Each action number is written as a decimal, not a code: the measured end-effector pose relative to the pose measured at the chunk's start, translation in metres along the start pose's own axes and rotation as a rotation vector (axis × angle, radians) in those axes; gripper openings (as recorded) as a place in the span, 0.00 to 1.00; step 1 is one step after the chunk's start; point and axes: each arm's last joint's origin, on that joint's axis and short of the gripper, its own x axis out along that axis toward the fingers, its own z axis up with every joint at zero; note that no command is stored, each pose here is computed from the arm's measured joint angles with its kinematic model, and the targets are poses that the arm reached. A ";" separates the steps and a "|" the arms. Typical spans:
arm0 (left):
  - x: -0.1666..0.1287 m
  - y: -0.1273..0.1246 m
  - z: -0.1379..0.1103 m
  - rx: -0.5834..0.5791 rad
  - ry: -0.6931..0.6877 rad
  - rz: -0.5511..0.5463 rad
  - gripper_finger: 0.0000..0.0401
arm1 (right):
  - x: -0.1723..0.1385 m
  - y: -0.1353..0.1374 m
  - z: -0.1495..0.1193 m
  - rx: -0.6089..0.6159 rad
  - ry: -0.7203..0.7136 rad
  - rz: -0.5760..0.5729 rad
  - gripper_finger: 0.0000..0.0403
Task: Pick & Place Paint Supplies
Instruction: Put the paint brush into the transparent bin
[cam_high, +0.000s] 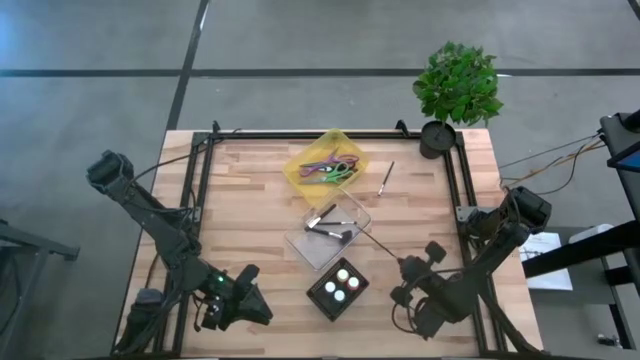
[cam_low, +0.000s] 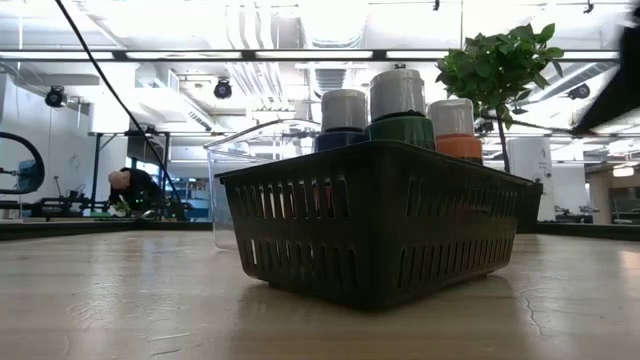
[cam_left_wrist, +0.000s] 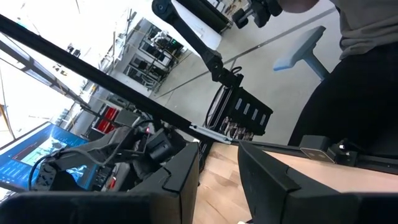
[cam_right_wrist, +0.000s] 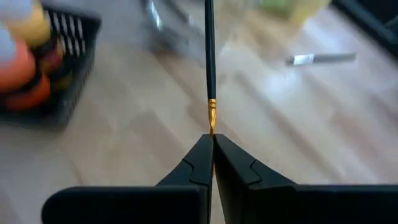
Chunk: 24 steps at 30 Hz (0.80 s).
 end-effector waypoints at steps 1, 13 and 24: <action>0.000 0.000 0.000 0.000 0.000 0.000 0.29 | 0.001 0.000 0.006 -0.013 -0.017 -0.002 0.02; 0.000 -0.002 -0.002 0.006 0.016 -0.021 0.29 | 0.033 -0.006 0.103 -0.229 -0.164 -0.025 0.02; 0.000 -0.003 -0.002 0.008 0.021 -0.032 0.29 | 0.071 -0.042 0.157 -0.297 -0.242 0.373 0.02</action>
